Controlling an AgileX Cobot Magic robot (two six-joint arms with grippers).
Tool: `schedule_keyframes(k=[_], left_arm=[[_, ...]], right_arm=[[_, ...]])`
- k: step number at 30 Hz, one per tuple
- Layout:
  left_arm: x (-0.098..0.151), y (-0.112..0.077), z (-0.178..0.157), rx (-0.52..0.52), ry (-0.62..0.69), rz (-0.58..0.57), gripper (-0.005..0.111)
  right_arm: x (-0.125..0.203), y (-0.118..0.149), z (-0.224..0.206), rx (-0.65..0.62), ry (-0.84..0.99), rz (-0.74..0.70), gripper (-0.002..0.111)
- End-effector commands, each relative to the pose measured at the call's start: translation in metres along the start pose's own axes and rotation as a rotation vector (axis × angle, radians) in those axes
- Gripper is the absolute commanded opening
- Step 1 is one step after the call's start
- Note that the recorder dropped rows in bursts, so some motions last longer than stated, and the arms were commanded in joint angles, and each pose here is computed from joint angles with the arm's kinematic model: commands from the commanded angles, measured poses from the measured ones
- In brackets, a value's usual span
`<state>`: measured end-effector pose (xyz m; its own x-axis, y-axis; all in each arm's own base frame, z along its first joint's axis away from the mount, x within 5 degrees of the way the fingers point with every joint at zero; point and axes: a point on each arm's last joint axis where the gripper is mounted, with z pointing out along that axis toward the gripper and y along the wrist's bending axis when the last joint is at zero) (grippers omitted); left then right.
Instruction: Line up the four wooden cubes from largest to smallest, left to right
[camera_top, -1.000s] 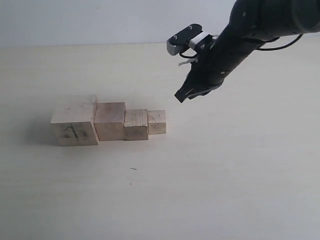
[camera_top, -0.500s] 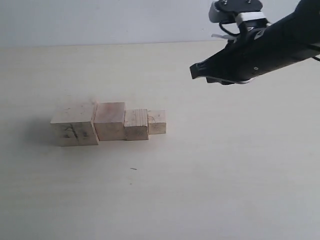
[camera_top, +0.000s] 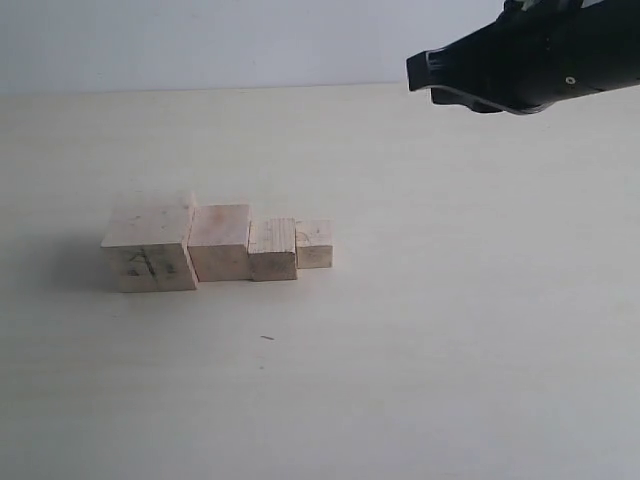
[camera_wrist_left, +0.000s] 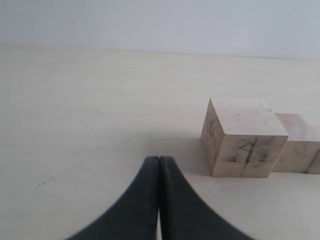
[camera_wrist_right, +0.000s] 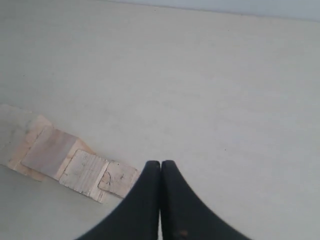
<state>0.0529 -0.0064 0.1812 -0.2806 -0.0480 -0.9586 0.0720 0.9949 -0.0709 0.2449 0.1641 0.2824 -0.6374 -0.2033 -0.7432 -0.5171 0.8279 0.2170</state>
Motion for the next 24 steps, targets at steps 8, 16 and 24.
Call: schedule_keyframes(k=[8,16,24], left_arm=[[0.000,0.000,0.000,0.004,-0.011,0.003,0.000],[0.000,0.000,0.000,0.004,-0.011,0.003,0.000],[0.000,0.000,0.000,0.004,-0.011,0.003,0.000]], right_arm=[[-0.004,-0.018,-0.039,0.161,-0.027,0.004,0.000],[-0.007,-0.052,-0.083,0.294,-0.114,0.118,0.000],[0.031,-0.077,-0.142,0.469,-0.282,0.204,0.000]])
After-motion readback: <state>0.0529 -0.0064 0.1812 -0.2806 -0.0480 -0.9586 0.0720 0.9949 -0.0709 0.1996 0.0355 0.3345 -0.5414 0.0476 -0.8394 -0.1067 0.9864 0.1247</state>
